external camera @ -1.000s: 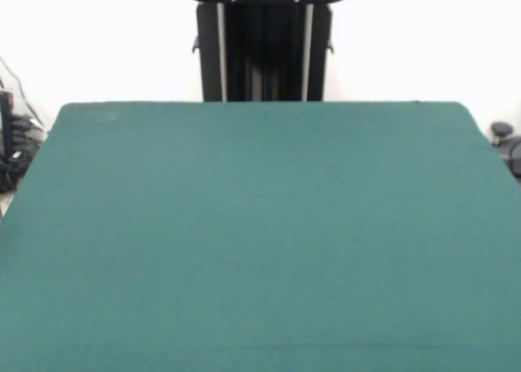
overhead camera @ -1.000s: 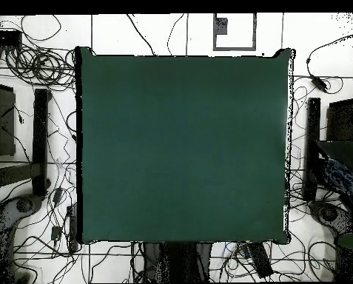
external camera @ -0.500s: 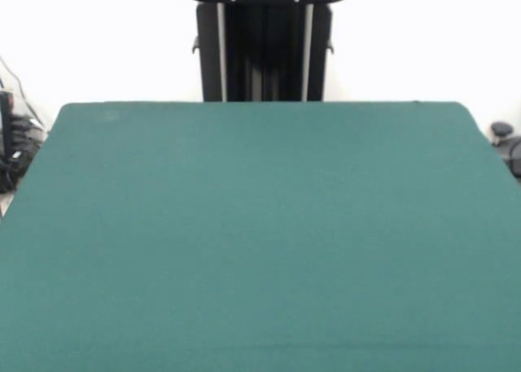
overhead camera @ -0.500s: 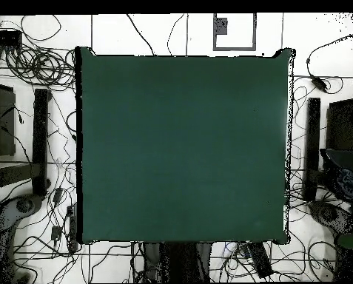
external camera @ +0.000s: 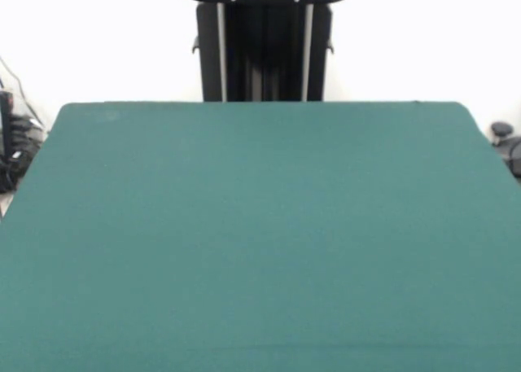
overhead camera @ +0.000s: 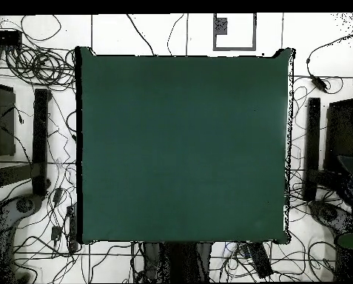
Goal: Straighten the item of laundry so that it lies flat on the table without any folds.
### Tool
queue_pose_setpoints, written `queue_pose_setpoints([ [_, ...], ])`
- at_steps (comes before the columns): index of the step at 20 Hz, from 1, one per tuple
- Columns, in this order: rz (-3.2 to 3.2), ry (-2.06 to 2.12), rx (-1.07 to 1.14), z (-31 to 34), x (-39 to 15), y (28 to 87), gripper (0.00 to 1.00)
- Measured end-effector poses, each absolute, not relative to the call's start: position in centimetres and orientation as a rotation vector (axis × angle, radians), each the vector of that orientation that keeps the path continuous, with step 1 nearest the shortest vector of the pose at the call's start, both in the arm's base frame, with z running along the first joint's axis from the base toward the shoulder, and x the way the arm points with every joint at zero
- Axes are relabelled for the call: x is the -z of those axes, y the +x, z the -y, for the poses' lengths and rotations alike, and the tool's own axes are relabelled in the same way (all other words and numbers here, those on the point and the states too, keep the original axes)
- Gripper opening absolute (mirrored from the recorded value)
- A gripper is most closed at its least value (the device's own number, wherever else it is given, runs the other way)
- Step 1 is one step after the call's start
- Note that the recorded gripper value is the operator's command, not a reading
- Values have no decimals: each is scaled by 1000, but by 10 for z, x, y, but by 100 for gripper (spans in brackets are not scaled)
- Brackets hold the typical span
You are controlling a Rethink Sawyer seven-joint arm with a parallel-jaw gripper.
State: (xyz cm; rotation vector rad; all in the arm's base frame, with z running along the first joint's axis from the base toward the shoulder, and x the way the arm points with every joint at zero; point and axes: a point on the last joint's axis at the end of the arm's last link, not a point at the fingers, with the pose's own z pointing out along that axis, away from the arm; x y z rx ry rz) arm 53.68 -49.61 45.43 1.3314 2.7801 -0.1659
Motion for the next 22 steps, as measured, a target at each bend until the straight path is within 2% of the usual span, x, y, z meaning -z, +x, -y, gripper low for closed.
queue_pose_setpoints([
  [22, -2824, 1238, 196, 424, -447, 534, 0],
])
